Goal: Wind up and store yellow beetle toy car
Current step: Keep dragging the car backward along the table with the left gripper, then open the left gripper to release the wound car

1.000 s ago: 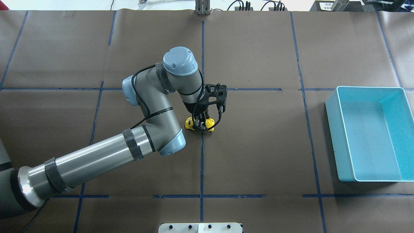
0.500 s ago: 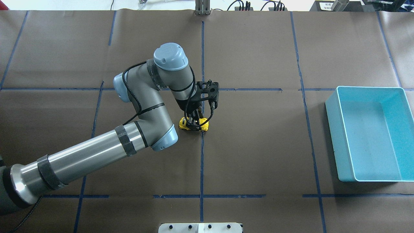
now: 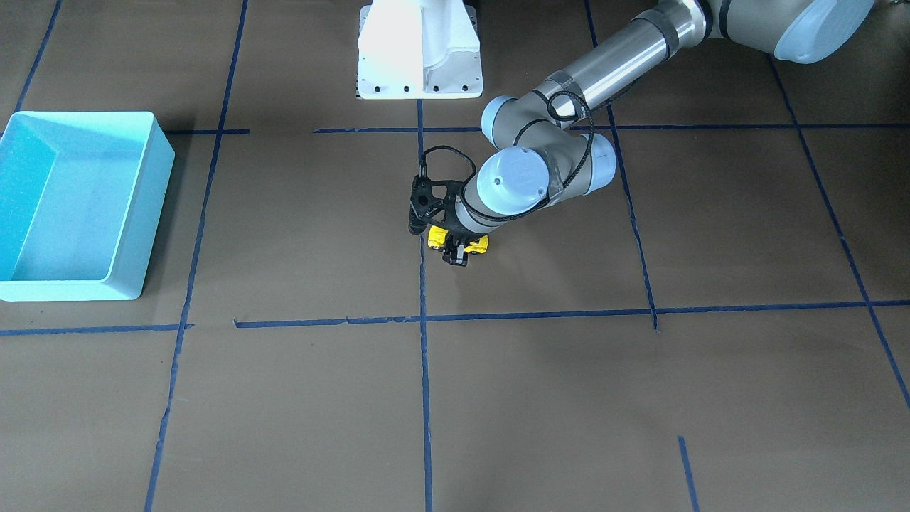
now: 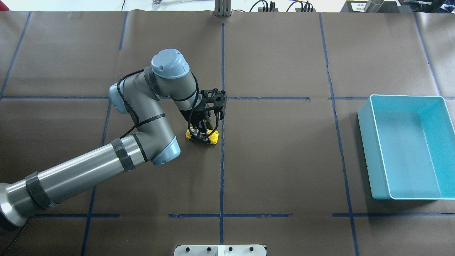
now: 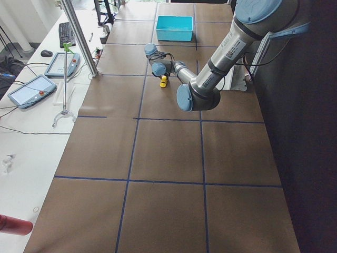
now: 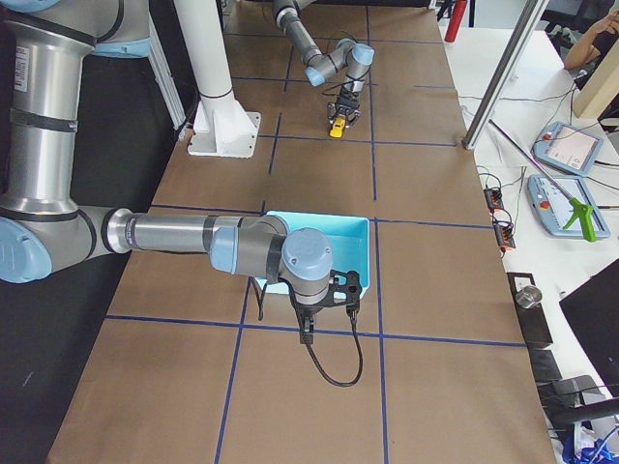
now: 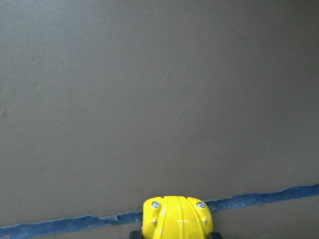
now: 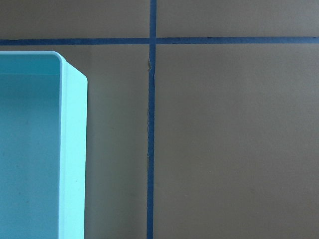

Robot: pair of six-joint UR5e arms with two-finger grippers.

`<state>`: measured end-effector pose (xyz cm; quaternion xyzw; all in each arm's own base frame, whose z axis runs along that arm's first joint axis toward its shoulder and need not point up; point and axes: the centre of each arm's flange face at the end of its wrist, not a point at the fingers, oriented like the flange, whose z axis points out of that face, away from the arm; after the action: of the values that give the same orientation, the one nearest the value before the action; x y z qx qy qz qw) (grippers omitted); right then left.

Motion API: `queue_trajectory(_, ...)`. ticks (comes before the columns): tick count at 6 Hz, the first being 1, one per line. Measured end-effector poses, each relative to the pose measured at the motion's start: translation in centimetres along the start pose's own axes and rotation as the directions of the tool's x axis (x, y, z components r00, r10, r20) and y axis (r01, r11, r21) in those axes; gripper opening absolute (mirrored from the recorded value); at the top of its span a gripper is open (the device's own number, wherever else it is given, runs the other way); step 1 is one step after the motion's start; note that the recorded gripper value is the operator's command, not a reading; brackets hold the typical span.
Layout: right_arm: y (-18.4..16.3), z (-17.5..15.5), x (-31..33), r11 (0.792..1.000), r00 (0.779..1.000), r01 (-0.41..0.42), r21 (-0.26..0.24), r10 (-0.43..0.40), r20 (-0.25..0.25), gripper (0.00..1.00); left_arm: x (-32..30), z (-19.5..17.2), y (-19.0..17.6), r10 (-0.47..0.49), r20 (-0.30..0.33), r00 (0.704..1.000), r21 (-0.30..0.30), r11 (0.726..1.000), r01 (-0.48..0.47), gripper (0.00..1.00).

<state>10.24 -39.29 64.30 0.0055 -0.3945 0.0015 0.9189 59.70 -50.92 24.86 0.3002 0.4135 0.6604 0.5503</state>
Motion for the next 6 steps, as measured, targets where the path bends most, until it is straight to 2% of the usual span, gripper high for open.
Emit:
queue_trajectory(1, 0.0, 0.0, 0.0, 1.000, 1.000, 0.000, 0.000, 0.000, 0.001, 1.00, 0.2, -0.3, 1.1, 0.000, 0.004, 1.000, 0.001, 1.000, 0.000, 0.00)
queue_trajectory(2, 0.0, 0.0, 0.0, 1.000, 1.000, 0.000, 0.000, 0.000, 0.001, 1.00, 0.3, -0.5, 2.0, 0.001, 0.008, 1.000, 0.001, 1.000, -0.001, 0.10)
queue_trajectory(3, 0.0, 0.0, 0.0, 1.000, 1.000, 0.000, 0.000, 0.000, 0.002, 1.00, 0.4, -0.5, 2.4, 0.003, 0.010, 1.000, 0.000, 1.000, -0.003, 0.99)
queue_trajectory(6, 0.0, 0.0, 0.0, 1.000, 1.000, 0.000, 0.000, 0.000, 0.003, 1.00, 0.9, 0.2, 2.9, 0.017, 0.004, 1.000, -0.002, 1.000, -0.017, 1.00)
